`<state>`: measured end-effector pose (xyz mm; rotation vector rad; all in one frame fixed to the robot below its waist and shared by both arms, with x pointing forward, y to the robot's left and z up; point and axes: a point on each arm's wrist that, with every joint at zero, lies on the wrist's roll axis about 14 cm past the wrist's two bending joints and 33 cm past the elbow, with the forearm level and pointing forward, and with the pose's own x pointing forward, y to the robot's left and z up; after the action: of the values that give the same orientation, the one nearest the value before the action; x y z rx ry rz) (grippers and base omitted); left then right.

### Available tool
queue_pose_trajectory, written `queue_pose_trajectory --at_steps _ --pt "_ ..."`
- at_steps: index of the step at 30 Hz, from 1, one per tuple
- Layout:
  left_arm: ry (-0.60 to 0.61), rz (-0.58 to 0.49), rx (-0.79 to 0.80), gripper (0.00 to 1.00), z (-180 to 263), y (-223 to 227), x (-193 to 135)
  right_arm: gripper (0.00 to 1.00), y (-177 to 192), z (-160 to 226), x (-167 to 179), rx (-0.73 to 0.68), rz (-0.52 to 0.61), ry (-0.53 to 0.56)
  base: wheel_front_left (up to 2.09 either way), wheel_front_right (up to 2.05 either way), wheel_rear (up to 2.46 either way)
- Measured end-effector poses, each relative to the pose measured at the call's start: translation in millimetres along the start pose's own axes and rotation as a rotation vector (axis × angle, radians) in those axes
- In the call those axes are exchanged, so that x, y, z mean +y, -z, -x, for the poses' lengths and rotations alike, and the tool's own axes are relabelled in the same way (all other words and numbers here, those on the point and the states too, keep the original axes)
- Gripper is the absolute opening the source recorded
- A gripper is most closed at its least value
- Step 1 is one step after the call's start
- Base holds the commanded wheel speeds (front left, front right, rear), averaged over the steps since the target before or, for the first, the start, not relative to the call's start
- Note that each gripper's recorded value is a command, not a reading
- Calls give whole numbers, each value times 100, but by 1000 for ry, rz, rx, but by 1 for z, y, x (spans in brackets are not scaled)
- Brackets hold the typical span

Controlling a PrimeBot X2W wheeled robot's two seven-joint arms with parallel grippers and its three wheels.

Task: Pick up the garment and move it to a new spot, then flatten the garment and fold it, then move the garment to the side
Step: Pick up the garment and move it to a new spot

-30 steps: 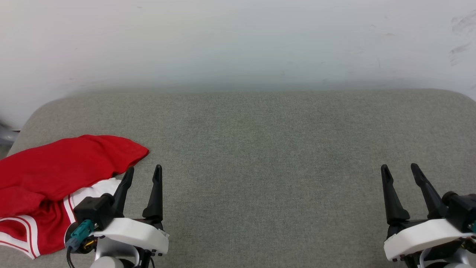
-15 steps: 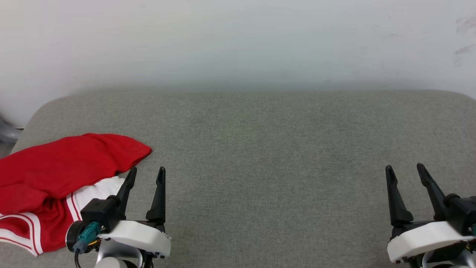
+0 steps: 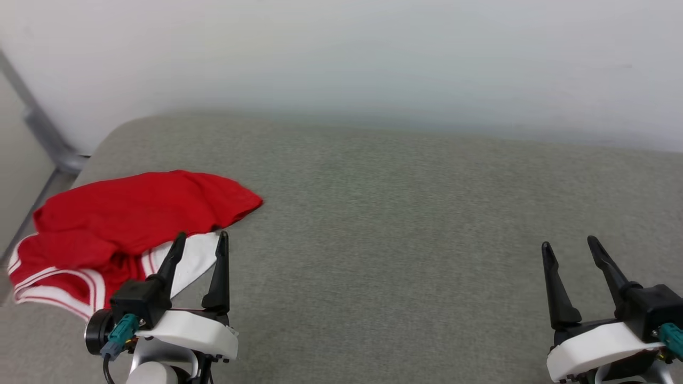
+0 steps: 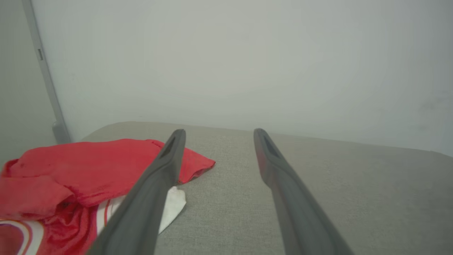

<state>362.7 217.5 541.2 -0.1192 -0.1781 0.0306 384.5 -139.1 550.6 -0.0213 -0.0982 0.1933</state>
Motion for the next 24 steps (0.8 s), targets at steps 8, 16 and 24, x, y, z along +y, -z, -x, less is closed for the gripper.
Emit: queue_pose_trajectory --at_steps 8,16,24 --pt "-135 -65 -25 100 27 -12 44 100 -1 -22 50 -20 25 -151 0 0 0" --pt "-285 -79 -32 100 63 -20 87 100 -2 -41 97 -34 -15 -286 0 0 0" --pt "-390 -83 -37 100 93 -25 114 100 -2 -50 131 -42 -62 -378 0 0 0"
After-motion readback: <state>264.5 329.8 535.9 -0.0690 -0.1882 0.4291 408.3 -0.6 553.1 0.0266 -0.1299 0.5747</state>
